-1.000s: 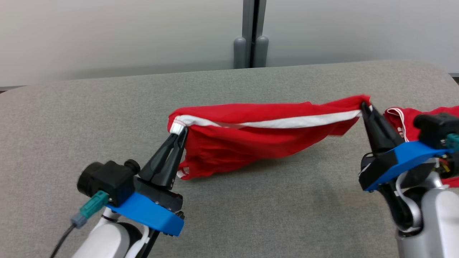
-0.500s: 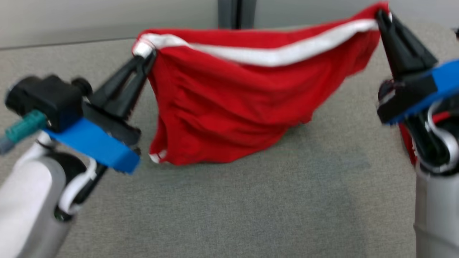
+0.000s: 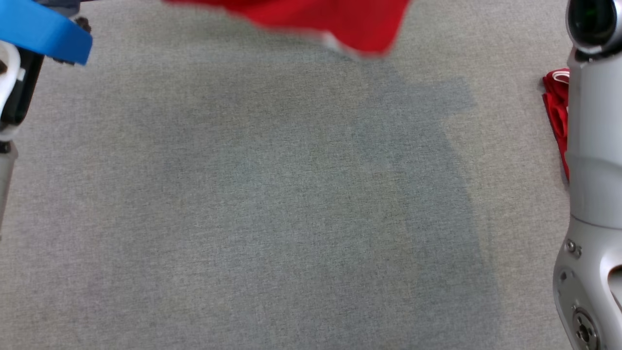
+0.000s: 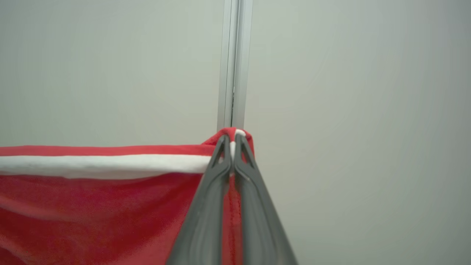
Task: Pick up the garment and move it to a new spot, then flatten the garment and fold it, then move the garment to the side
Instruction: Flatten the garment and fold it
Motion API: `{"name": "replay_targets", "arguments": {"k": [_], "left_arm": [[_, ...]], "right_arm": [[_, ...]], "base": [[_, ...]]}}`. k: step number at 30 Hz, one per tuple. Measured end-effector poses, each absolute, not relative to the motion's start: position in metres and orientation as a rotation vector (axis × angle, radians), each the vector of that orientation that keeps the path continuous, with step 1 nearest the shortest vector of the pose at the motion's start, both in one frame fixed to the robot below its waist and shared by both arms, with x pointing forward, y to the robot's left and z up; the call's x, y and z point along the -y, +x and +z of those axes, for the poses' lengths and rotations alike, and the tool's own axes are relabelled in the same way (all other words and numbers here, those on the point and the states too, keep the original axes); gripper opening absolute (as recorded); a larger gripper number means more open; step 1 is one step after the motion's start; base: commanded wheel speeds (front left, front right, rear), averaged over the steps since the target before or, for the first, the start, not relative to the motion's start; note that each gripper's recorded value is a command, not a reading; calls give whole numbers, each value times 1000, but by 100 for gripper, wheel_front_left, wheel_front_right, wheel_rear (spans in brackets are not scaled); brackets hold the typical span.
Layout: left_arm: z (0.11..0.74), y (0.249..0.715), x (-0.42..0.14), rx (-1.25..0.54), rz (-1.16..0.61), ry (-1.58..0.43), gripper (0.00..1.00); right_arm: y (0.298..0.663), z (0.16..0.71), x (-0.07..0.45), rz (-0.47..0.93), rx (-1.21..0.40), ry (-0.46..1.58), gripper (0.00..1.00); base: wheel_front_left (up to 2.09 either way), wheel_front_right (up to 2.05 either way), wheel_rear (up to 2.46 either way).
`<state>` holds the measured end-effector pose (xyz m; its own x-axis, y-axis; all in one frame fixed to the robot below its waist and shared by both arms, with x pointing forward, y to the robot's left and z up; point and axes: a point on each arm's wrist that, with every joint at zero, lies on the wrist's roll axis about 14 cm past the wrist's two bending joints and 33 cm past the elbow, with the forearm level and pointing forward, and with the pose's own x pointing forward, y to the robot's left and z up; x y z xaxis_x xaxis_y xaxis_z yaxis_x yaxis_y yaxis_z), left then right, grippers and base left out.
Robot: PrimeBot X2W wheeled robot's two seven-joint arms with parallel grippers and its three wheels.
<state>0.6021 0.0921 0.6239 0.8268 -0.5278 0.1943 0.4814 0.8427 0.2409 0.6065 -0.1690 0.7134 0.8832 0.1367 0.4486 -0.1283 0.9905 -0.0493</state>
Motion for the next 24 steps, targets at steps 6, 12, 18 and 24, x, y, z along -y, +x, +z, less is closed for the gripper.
{"name": "replay_targets", "arguments": {"k": [6,12,18,24], "left_arm": [[604,598,-83,270,-553,151,0],[510,549,-76,43,-575,50,0],[429,466,-75,-200,-565,-77,0],[405,389,-78,-309,-589,-98,0]], "right_arm": [[613,684,160,177,412,-29,0],[579,562,159,207,69,7,0],[510,486,167,209,-179,108,0],[442,460,178,189,-318,159,0]], "base": [[0,0,0],[0,0,0],[0,0,0],[0,0,0]]}}
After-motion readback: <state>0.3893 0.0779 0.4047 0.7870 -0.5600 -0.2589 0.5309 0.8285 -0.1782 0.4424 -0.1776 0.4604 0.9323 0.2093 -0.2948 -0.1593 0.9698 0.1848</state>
